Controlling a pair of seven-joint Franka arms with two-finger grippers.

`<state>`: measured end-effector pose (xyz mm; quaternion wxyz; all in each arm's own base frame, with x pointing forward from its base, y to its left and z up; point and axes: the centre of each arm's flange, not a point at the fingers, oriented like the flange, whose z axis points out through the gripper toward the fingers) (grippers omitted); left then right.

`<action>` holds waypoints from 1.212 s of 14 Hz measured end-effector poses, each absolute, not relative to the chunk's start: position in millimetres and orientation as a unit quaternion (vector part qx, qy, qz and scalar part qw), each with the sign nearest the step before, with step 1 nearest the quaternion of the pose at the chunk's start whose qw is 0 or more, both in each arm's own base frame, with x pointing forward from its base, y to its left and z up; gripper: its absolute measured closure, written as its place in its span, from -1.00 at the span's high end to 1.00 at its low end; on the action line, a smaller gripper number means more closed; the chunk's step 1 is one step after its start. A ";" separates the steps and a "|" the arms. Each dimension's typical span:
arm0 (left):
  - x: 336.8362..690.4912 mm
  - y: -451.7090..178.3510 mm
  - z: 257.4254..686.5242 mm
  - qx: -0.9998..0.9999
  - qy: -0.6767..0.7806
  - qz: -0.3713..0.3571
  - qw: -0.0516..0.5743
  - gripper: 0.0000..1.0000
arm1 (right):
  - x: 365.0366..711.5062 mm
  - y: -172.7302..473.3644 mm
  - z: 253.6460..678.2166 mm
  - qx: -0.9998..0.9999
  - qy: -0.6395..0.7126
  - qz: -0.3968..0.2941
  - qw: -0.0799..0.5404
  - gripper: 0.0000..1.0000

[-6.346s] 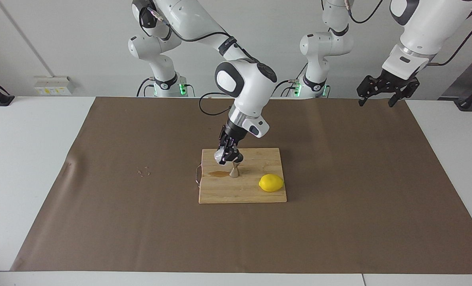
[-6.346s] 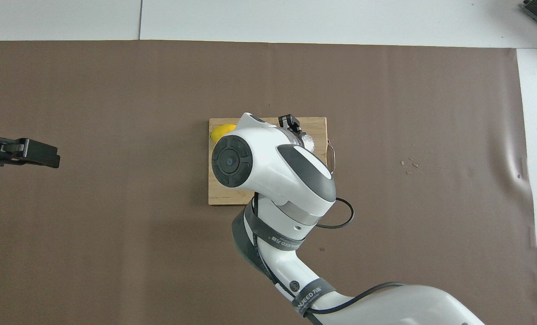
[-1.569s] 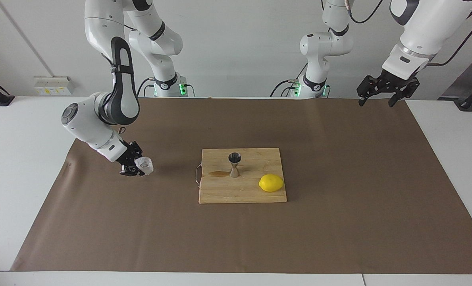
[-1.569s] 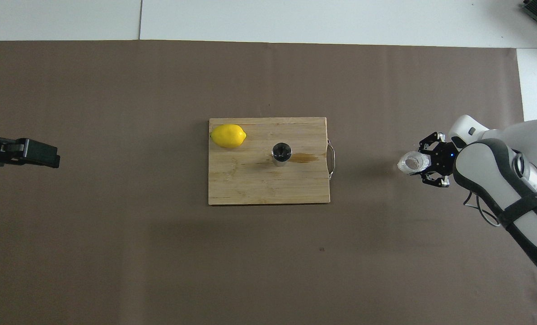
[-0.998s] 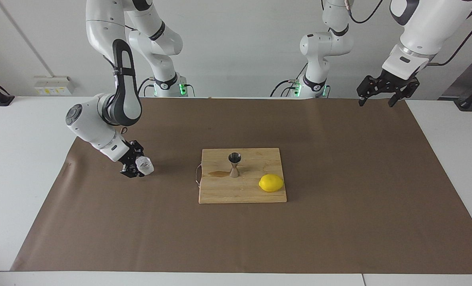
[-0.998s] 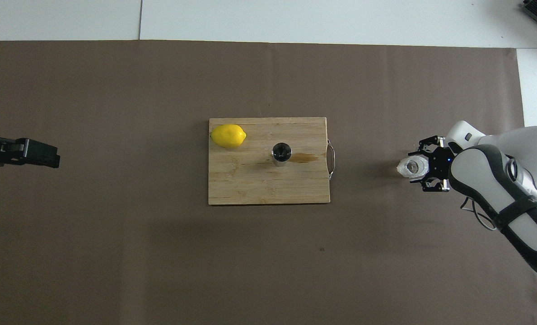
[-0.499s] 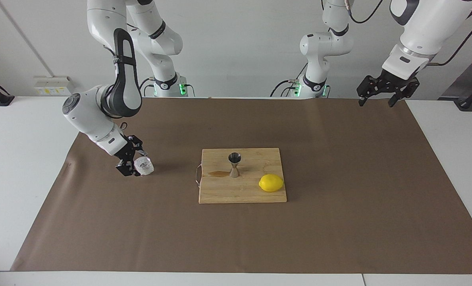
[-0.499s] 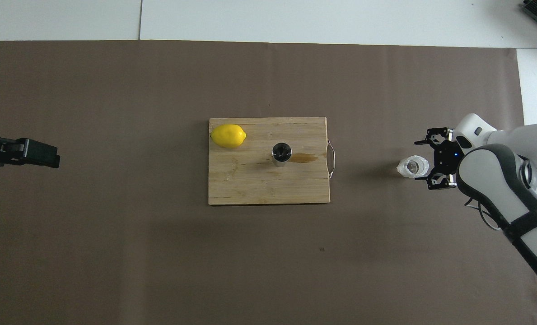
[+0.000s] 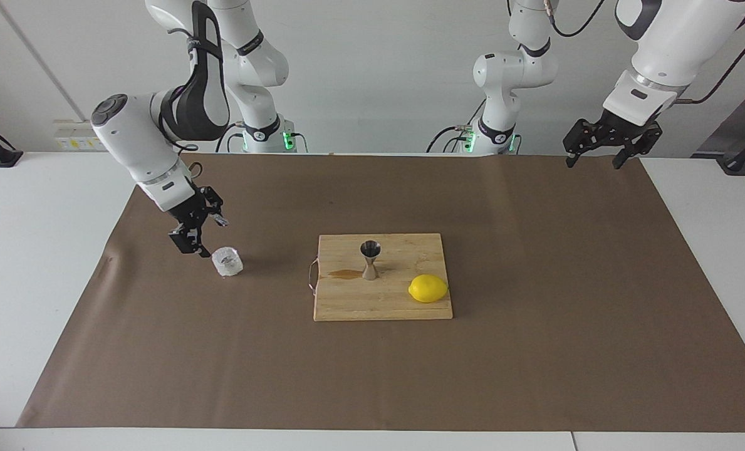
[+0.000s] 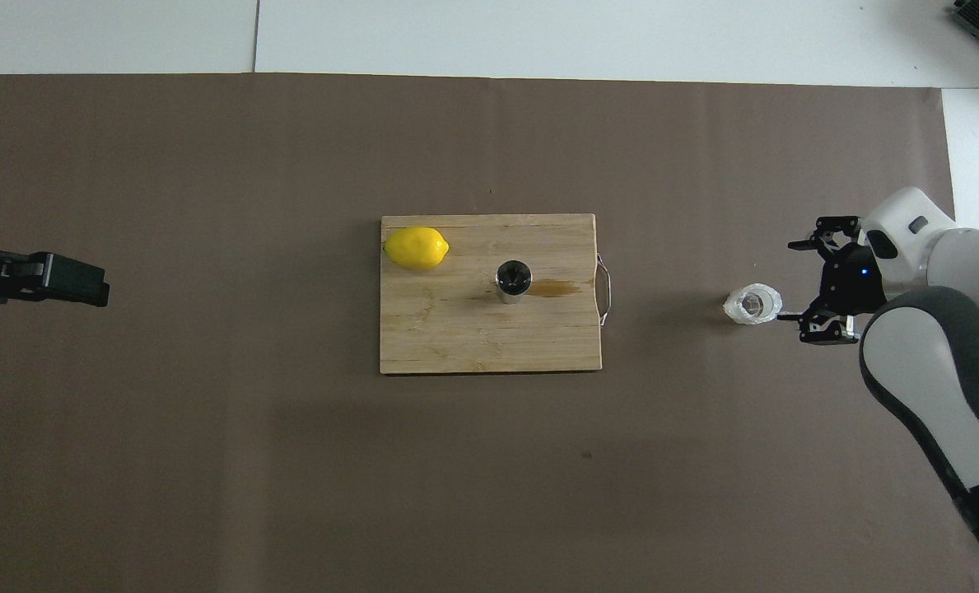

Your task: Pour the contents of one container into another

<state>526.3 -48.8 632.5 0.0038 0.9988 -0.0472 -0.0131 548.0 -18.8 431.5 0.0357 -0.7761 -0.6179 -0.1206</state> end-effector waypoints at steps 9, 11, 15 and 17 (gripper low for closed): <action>526.3 -48.8 632.5 0.999 -0.047 -0.013 0.004 1.00 | 550.9 49.4 531.9 -0.962 -0.268 -0.052 -0.020 1.00; 526.3 -48.8 632.5 0.999 -0.047 -0.013 0.004 1.00 | 555.8 53.4 560.2 -0.983 -0.178 -0.050 -0.017 1.00; 526.3 -48.8 632.5 0.999 -0.047 -0.013 0.004 1.00 | 559.5 55.7 593.4 -0.999 -0.007 -0.045 -0.007 1.00; 526.3 -48.8 632.5 0.999 -0.047 -0.013 0.004 1.00 | 557.7 58.6 596.9 -0.996 0.079 -0.037 -0.005 1.00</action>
